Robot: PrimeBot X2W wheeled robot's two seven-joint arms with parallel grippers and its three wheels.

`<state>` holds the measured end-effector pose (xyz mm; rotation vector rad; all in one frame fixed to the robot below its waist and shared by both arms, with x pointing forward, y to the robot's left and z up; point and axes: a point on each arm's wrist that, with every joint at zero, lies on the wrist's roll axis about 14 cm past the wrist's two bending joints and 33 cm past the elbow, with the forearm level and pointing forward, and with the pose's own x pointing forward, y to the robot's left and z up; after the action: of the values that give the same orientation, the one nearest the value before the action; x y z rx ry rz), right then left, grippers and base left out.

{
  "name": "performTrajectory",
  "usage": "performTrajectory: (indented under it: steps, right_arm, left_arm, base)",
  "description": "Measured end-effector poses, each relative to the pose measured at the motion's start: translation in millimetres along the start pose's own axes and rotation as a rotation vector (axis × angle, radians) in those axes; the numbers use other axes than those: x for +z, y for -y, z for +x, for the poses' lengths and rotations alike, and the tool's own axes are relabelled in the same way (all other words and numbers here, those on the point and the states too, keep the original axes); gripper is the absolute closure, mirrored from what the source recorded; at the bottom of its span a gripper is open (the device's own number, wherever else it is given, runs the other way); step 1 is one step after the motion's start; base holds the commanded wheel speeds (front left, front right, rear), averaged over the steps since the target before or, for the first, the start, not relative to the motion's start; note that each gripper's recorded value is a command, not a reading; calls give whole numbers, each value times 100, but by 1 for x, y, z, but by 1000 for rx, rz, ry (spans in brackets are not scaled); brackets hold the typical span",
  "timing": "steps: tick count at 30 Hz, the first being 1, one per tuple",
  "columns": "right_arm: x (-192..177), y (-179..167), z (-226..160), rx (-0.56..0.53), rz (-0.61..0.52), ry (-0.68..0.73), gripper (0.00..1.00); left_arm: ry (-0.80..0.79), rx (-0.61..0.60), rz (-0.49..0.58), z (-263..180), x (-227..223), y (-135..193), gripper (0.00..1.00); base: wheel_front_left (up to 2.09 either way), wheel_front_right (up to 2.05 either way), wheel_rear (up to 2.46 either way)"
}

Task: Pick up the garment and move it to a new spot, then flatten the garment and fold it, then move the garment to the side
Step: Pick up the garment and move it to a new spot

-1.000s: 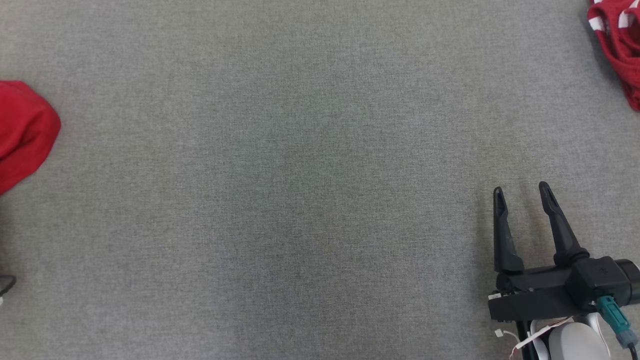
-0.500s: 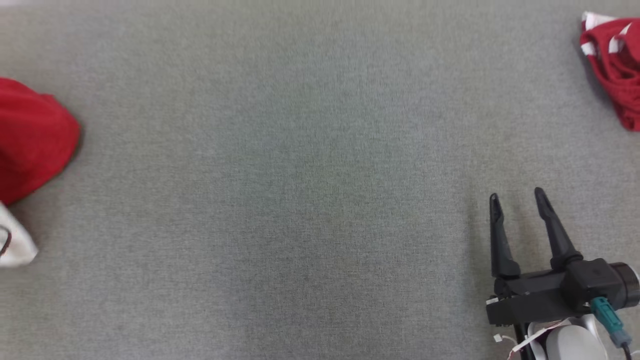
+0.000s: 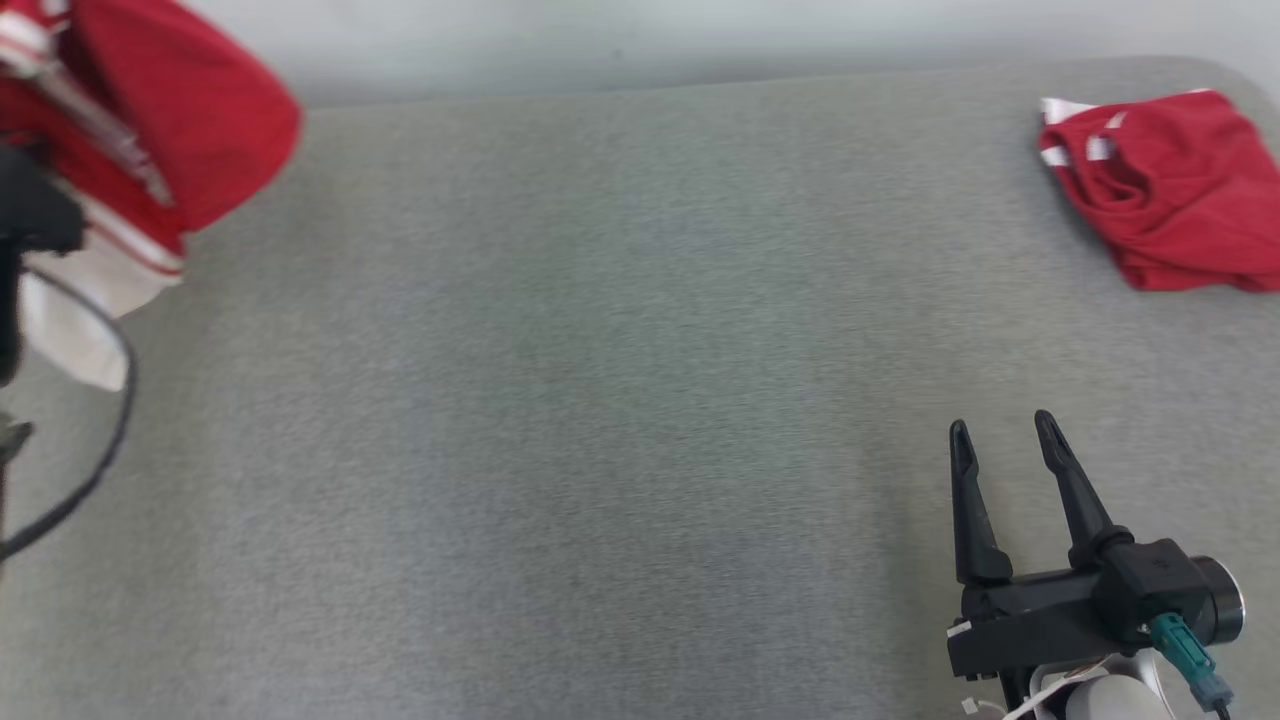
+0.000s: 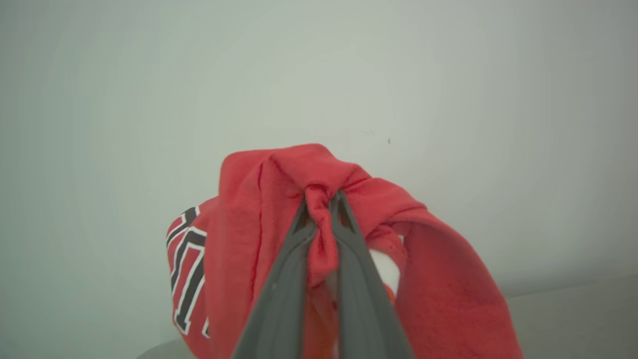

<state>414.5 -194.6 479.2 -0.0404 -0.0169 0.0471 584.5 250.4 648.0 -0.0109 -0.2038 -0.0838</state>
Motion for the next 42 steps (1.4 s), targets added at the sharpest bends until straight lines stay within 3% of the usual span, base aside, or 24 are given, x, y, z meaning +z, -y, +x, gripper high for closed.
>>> performTrajectory:
  steps: [10, 18, 24, 33, 34, 35, 42]
  right_arm:
    - [10, 35, -33, -122, 16, 12, 0]
    - [13, 56, -55, -196, 29, 13, 0]
    - [11, 66, -67, -235, 37, 3, 0]
    - [7, 71, -73, -255, 37, -11, 0]
    - [8, 70, -72, -252, 38, -10, 0]
    - [9, 69, -72, -248, 38, -6, 0]
    - [17, 66, -76, -239, 40, 21, 0]
  left_arm:
    - [112, -363, -79, 4, 43, 154, 100]
    - [49, -583, -180, -29, 22, 258, 100]
    - [-101, -620, -262, -60, -39, 290, 100]
    - [-384, -626, -236, -119, -146, 305, 100]
    - [-400, -623, -237, -124, -152, 306, 58]
    - [-404, -623, -233, -127, -155, 307, 0]
    - [-235, -599, -277, -122, -117, 306, 0]
  base:
    - [0, 0, 0]
    - [0, 0, 0]
    - [0, 0, 0]
    - [0, 0, 0]
    - [0, 0, 0]
    - [0, 0, 0]
    - [0, 0, 0]
